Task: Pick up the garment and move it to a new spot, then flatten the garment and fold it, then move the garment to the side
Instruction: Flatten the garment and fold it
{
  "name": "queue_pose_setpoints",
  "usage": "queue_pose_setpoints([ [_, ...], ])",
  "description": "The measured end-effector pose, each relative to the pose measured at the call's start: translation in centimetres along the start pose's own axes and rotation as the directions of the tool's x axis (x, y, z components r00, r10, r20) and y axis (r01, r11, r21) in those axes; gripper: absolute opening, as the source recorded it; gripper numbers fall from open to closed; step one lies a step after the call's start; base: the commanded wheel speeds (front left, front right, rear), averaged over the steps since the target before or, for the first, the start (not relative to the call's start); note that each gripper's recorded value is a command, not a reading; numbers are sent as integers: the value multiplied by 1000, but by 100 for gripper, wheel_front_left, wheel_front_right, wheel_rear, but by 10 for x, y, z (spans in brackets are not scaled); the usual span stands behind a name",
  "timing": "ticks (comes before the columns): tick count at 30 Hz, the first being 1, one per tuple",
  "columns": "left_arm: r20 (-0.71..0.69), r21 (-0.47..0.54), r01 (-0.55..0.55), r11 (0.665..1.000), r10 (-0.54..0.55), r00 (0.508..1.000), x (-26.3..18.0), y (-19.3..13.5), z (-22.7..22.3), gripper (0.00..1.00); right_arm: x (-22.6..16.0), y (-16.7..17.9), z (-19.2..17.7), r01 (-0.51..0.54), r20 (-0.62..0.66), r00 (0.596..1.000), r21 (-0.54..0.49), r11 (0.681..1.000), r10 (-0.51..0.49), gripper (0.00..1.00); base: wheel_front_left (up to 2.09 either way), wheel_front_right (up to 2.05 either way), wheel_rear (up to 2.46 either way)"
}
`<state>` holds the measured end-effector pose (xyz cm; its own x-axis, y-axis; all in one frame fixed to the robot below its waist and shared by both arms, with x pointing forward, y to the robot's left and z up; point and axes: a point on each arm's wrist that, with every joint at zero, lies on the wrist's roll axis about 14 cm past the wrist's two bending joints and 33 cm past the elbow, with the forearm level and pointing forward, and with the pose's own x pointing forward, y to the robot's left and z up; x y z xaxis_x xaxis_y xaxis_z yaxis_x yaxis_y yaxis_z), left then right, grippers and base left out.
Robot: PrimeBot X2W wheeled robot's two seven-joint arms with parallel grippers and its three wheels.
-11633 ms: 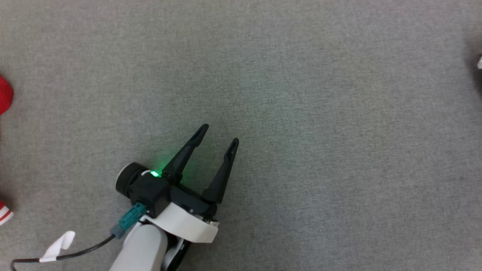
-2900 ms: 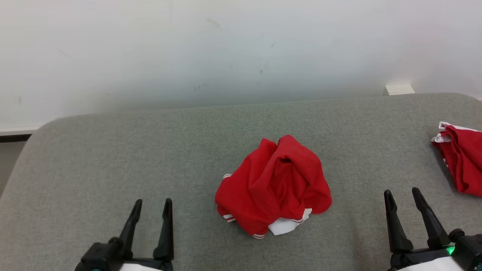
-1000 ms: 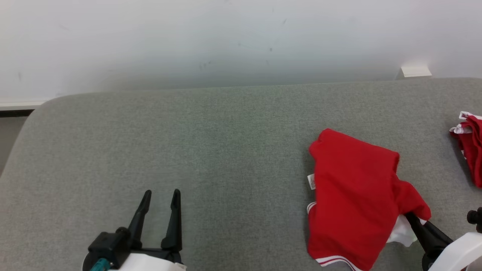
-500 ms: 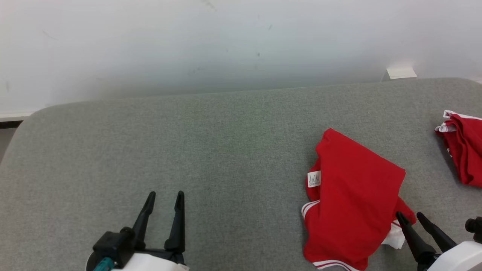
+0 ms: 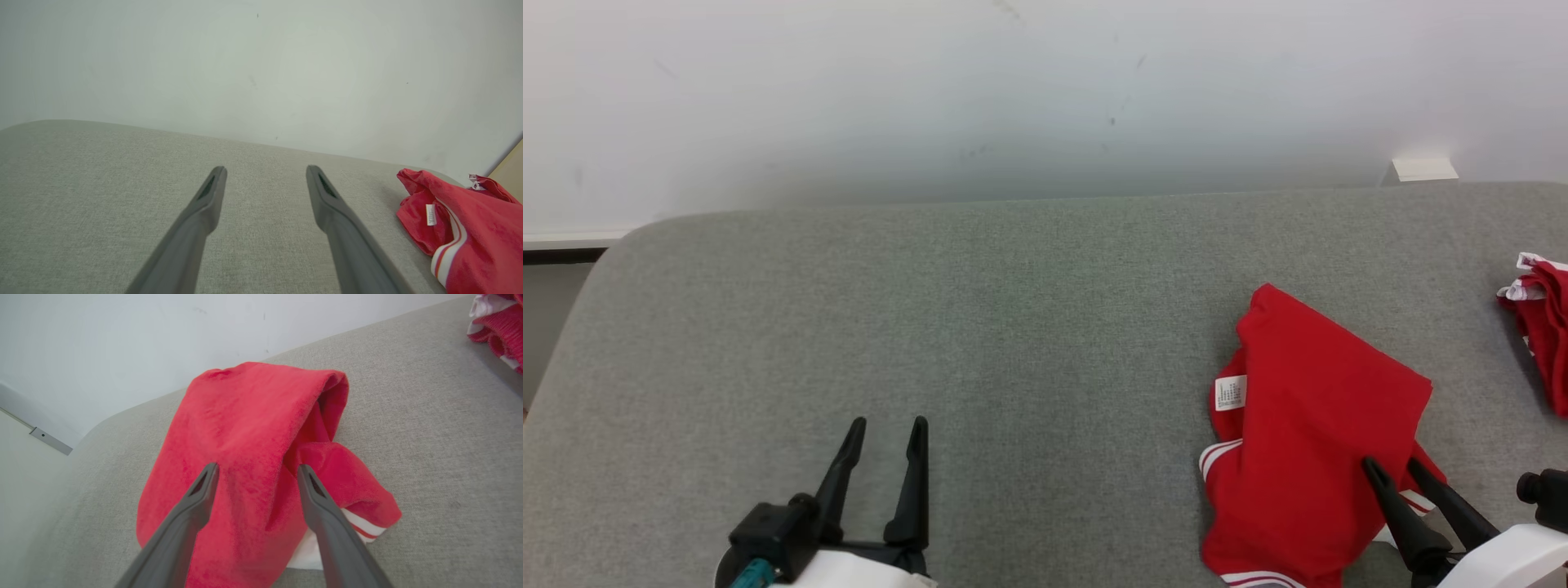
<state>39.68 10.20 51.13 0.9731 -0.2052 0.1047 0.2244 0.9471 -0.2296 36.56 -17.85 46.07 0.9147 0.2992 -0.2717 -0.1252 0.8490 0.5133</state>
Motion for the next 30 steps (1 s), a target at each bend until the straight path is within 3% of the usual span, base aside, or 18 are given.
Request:
queue_pose_setpoints([
  [6,0,1,-32,999,32,999,-3,10,1,100,8,4,-6,-2,-26,1000,-2,1000,1,100,0,0,0],
  [7,0,1,-34,999,34,999,-4,10,1,100,9,5,-5,-3,-22,1000,-6,1000,3,85,0,0,0],
  [8,0,1,-37,999,37,999,-4,11,1,100,10,6,-3,-8,-16,1000,-7,1000,8,45,0,0,0],
  [9,1,2,-39,999,39,999,-4,12,1,100,10,9,0,-15,-8,1000,-13,1000,15,31,0,0,0],
  [12,2,2,-42,999,42,999,-5,13,2,100,15,19,8,-42,20,999,-27,999,43,2,0,0,0],
  [21,6,2,-73,997,73,997,-9,22,3,100,39,50,32,-133,85,987,-58,989,138,0,0,0,0],
  [30,2,-21,-103,994,103,995,-3,32,1,100,102,119,55,-306,68,947,-116,945,314,0,0,0,0],
])
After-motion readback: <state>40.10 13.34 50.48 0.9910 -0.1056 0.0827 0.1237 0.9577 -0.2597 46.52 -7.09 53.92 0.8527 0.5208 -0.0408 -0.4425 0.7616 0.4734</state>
